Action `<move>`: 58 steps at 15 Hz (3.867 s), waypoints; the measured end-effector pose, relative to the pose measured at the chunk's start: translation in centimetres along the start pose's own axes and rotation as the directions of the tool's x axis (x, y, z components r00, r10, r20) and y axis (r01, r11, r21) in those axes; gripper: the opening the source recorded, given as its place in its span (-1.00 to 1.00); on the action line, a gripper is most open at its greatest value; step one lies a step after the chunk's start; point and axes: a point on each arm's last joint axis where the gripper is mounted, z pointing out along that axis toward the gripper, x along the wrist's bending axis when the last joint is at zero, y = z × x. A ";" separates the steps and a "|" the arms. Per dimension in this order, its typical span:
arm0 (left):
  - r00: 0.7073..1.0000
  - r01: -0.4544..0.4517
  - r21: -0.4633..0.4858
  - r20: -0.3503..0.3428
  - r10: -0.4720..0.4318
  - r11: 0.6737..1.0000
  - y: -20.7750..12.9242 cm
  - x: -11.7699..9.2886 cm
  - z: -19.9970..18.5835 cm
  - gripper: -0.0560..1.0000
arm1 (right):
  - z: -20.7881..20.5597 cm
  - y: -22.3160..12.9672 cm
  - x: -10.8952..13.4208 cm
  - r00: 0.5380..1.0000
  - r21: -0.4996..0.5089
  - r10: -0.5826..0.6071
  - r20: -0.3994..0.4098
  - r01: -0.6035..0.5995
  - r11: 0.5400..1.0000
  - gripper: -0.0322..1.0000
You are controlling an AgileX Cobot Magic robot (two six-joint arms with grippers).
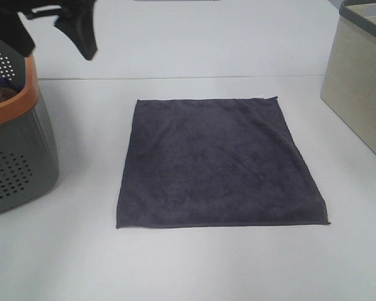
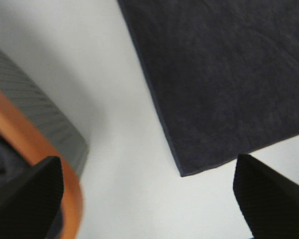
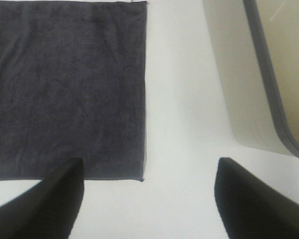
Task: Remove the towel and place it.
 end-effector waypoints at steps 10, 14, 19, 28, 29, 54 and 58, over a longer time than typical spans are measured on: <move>0.933 0.267 -0.120 -0.217 -0.288 0.956 -9.7 11.3 -8.4 0.75 | -1.6 -2.2 -4.7 0.992 -0.021 0.126 0.010 -0.126 0.992 0.33; 0.926 0.240 -0.173 -0.254 -0.279 0.955 -16.8 9.6 -10.8 0.75 | -3.9 -9.4 -4.1 0.995 -0.051 0.102 -0.007 -0.102 0.993 0.33; 0.908 0.168 -0.350 -0.309 -0.283 0.922 -24.9 7.7 -13.3 0.75 | -7.3 -17.5 -4.6 0.998 -0.227 0.005 0.067 0.011 0.974 0.33; 0.885 0.077 -0.616 -0.320 -0.338 0.784 -33.6 6.1 -13.3 0.75 | -11.8 -25.8 -4.4 0.996 -0.548 -0.022 0.087 0.066 0.834 0.33; 0.884 0.078 -0.623 -0.318 -0.343 0.778 -34.7 6.0 -12.9 0.75 | -12.2 -26.6 -4.4 0.996 -0.580 -0.023 0.088 0.070 0.812 0.33; 0.951 0.034 -0.683 -0.202 -0.233 0.729 -37.1 4.6 -8.4 0.75 | -3.3 -28.3 -4.4 0.997 -0.501 -0.076 0.023 0.077 0.862 0.33; 0.960 0.053 -0.687 -0.164 -0.225 0.725 -37.0 4.3 -8.4 0.75 | -3.3 -28.3 -4.4 0.997 -0.503 -0.075 0.018 0.074 0.861 0.33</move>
